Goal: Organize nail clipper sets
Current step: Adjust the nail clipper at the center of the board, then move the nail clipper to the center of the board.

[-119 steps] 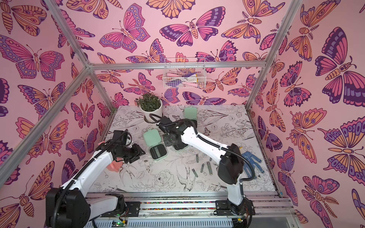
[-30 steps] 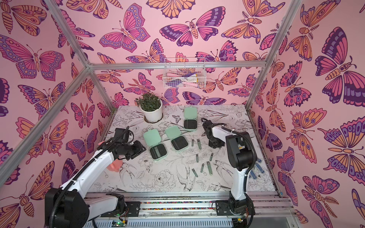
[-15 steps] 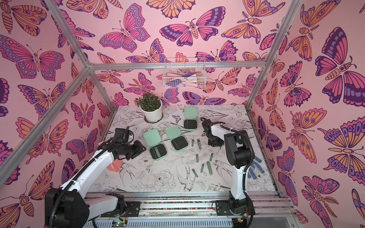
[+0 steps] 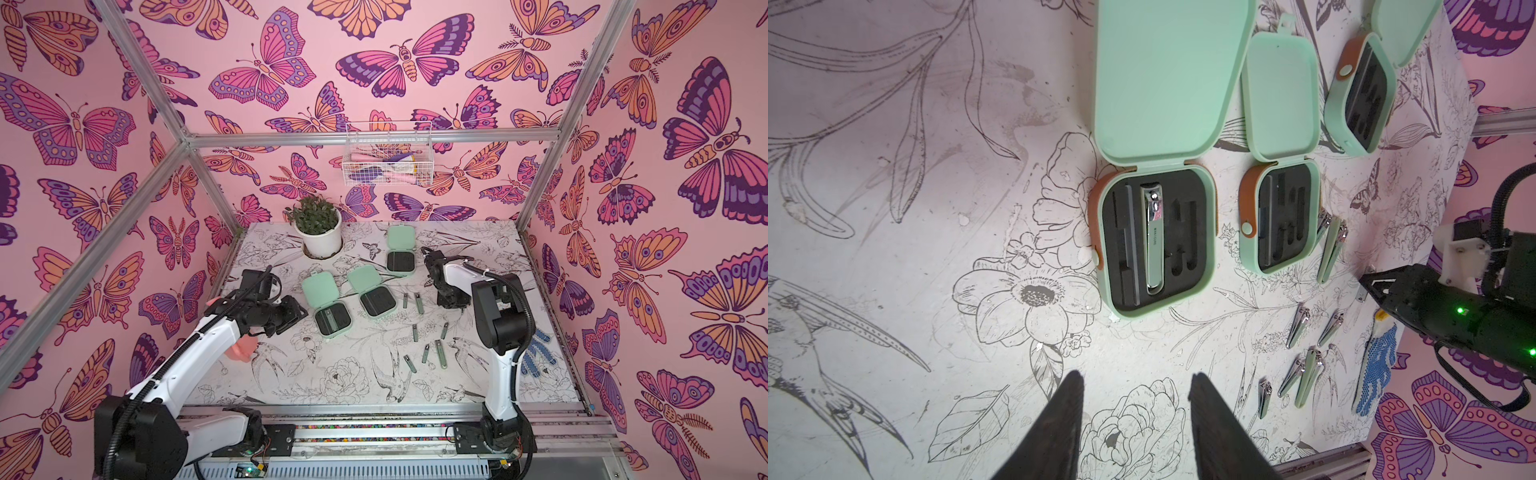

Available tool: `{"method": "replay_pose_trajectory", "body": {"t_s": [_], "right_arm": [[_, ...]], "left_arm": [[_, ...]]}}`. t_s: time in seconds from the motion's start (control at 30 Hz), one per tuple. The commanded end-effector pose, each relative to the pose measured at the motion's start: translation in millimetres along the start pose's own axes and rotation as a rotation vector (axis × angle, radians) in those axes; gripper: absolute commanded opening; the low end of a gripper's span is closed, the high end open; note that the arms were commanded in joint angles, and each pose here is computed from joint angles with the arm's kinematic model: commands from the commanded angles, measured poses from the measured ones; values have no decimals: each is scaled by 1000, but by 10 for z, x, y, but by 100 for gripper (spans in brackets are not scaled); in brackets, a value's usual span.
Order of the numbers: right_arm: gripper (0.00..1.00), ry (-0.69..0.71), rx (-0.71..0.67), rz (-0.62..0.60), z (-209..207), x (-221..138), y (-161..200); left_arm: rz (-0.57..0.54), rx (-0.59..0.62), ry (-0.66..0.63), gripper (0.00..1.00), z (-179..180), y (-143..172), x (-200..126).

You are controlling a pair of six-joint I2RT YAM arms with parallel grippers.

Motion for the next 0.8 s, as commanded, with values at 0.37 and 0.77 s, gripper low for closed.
{"method": "replay_pose_trajectory", "body": {"t_s": [0.37, 0.77], "right_arm": [[19, -32, -3, -20, 49, -195, -42], [18, -7, -11, -32, 58, -181, -88]], "left_arm": [[-5, 11, 17, 45, -38, -28, -1], [-3, 11, 19, 45, -43, -47, 20]]}}
Point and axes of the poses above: each gripper's point midway between its finger pads, its own x axis out along the fingers, its own z axis along the line the jaws close on, y = z × x, the point moved 9 cm from there along -x, back along the fingers, and after that the axes turned 12 degrees about x, right-handed, at the moved point
